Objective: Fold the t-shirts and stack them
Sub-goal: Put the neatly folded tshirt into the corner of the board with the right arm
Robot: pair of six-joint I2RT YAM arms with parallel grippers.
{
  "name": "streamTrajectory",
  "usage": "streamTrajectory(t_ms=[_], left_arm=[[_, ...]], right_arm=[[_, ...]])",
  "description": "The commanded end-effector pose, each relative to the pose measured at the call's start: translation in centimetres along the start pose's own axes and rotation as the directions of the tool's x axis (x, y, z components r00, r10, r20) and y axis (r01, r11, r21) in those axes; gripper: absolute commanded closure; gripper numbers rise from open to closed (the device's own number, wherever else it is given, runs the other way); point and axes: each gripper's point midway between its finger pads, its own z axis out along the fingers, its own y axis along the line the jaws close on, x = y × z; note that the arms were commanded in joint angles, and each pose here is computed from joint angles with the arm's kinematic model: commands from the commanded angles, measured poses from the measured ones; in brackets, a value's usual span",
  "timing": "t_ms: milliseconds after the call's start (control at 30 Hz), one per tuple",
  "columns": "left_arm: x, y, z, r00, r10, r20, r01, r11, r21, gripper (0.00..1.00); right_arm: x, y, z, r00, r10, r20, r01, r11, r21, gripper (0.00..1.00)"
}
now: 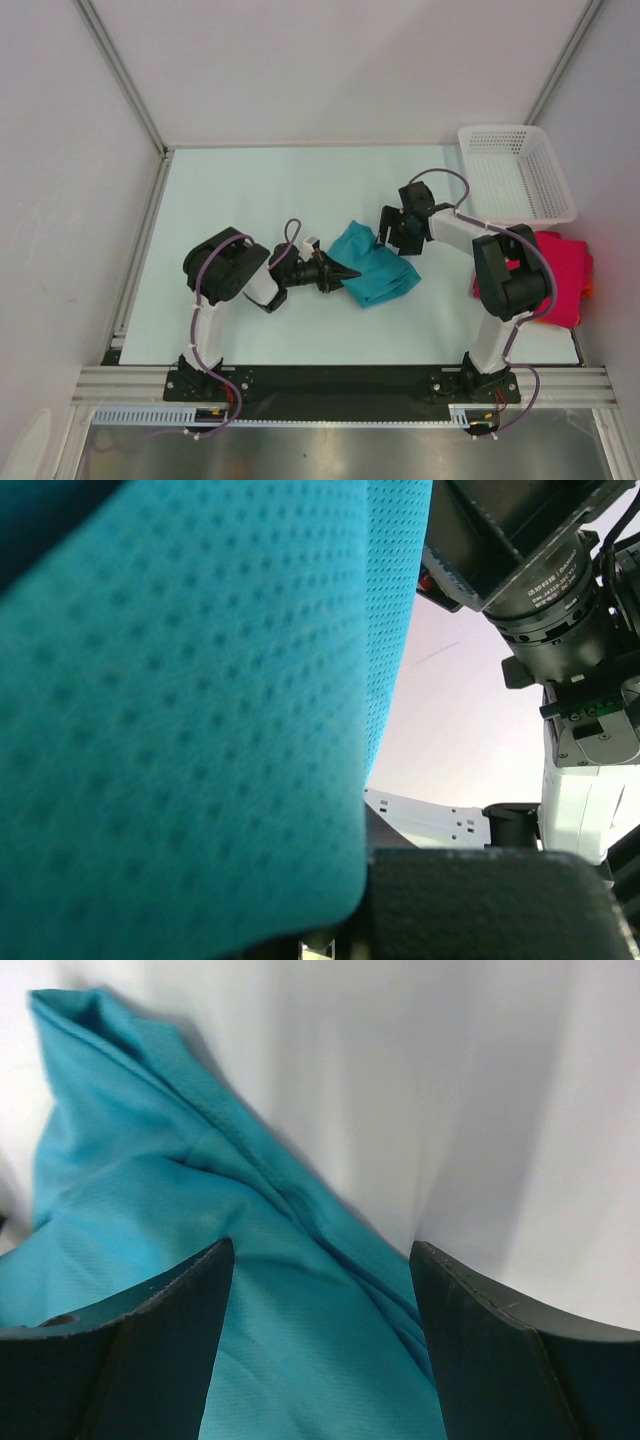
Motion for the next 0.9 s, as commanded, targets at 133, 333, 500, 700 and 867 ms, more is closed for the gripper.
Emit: streamTrajectory(t_ms=[133,333,500,700,867], left_arm=[[0.4,-2.1,-0.9,0.999,-0.009,-0.039,0.014,0.993,0.116,1.0],[0.1,-2.4,-1.7,0.999,-0.02,-0.032,0.025,0.989,0.144,1.0],[-0.1,-2.2,-2.3,0.999,-0.036,-0.033,0.041,0.988,0.152,1.0],[-0.4,-2.4,-3.0,0.999,-0.036,-0.029,0.041,0.985,0.167,1.0],[-0.8,-2.4,-3.3,0.999,-0.04,-0.029,0.044,0.984,0.172,1.0]], right_arm=[[6.3,0.0,4.0,0.981,0.048,-0.188,-0.06,0.996,-0.062,0.24],[8.0,-0.4,4.5,0.975,0.048,-0.217,-0.061,0.997,-0.052,0.26],[8.8,-0.9,4.5,0.972,0.041,-0.23,-0.05,0.998,-0.034,0.28],[10.4,-0.8,5.0,0.961,0.019,-0.276,-0.036,0.998,-0.059,0.62],[10.9,0.2,4.1,0.962,0.006,-0.273,-0.045,0.99,-0.137,1.0]])
